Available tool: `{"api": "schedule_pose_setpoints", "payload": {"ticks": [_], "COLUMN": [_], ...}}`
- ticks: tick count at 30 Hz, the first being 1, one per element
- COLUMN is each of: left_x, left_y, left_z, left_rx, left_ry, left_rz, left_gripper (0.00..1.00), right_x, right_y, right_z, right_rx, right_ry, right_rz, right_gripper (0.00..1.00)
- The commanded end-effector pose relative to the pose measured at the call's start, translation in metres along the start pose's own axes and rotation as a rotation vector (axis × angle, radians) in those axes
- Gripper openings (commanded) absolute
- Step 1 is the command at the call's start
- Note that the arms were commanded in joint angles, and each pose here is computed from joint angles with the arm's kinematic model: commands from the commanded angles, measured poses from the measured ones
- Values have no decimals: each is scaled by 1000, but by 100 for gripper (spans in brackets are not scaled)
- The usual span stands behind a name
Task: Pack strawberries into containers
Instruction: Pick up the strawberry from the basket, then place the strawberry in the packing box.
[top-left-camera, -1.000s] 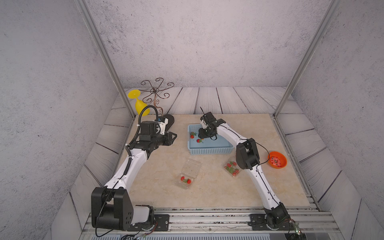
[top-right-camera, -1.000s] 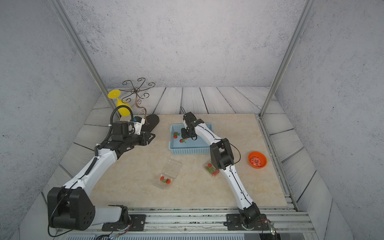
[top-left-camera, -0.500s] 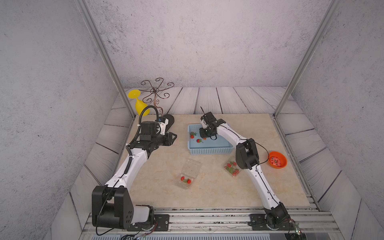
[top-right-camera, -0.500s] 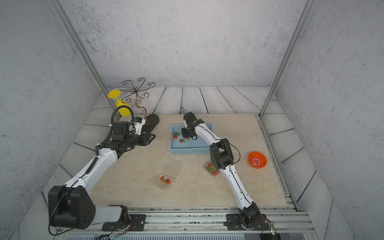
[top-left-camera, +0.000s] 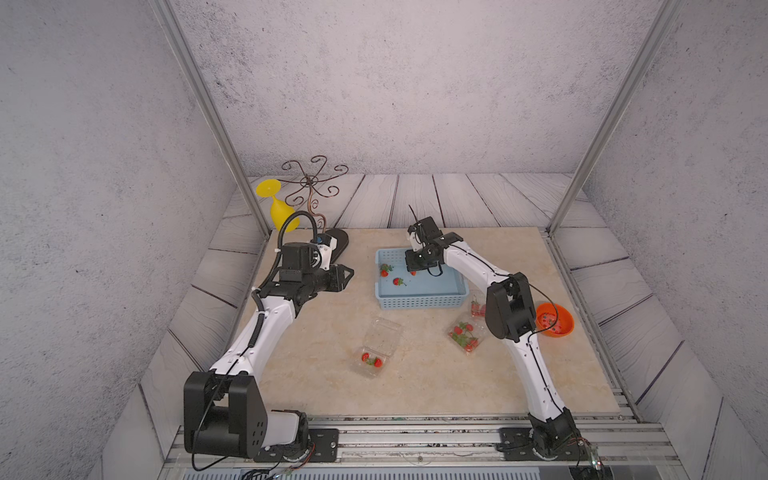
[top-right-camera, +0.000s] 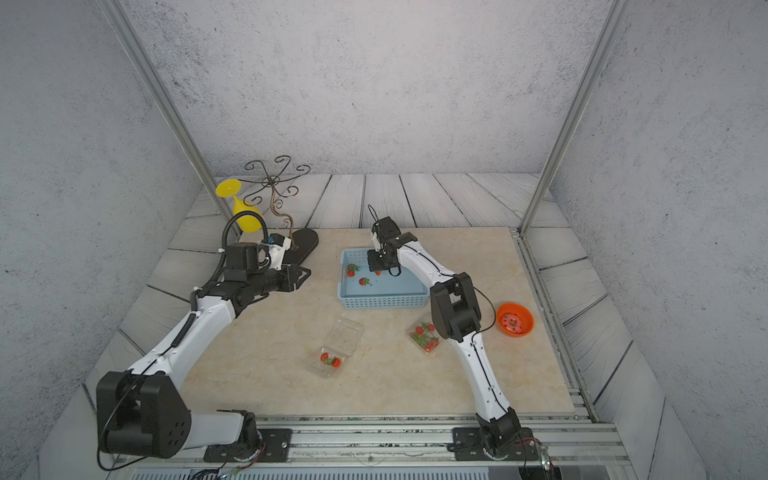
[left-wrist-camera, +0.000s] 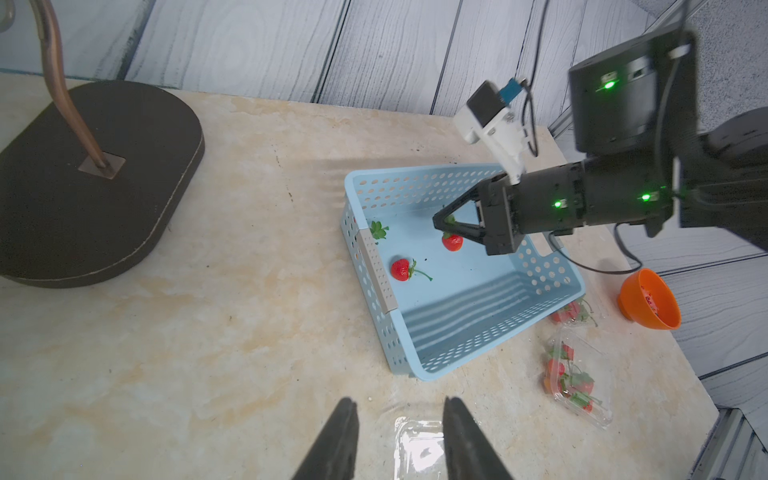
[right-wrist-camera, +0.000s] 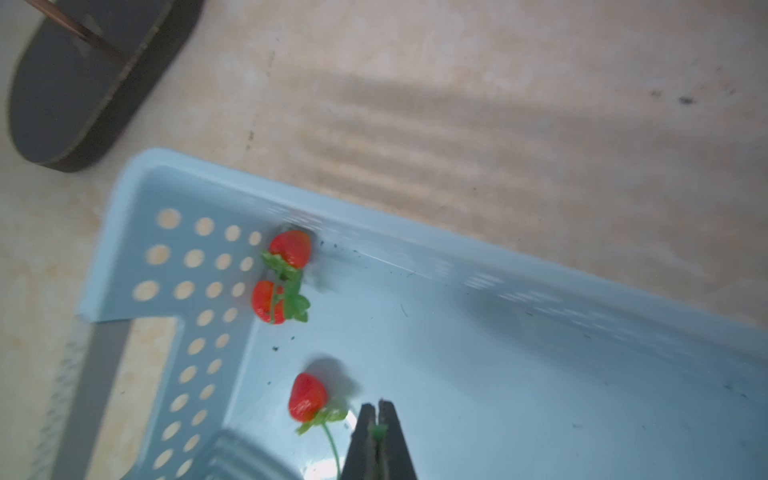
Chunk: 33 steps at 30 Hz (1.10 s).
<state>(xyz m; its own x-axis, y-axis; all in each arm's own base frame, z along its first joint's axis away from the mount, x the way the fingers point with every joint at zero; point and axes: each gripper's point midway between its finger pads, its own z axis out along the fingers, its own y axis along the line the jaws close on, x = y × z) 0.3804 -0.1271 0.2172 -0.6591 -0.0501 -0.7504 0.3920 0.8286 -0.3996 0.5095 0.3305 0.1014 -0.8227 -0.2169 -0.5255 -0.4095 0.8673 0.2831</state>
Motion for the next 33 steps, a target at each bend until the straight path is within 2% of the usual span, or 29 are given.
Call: {"api": "schedule_pose_setpoints", "payload": {"ticks": [1, 6, 9, 15, 18, 24, 33], "left_x": [-6, -7, -8, -13, -15, -19, -21], "left_y": [-4, -3, -2, -2, 0, 1, 1], "left_z": [-3, -5, -6, -10, -14, -19, -22], "left_rx": [2, -9, -9, 0, -6, -8, -6], "left_ry": [-9, -15, -20, -38, -52, -68, -78], "left_rz": [27, 29, 28, 15, 14, 8, 6], "left_gripper": [38, 38, 38, 38, 38, 38, 38], "right_x": [-26, 4, 46, 145, 178, 219, 246], "right_y": [26, 74, 113, 186, 207, 235, 239], "right_z": [-57, -94, -100, -80, -70, -63, -48], "right_rx": [-77, -246, -335, -492, -535, -569, -549], "right_ry": [-99, -91, -32, 153, 221, 312, 400], "right_rz": [-50, -104, -151, -204, -210, -259, -290], "right_gripper": [0, 0, 0, 0, 0, 1, 5]}}
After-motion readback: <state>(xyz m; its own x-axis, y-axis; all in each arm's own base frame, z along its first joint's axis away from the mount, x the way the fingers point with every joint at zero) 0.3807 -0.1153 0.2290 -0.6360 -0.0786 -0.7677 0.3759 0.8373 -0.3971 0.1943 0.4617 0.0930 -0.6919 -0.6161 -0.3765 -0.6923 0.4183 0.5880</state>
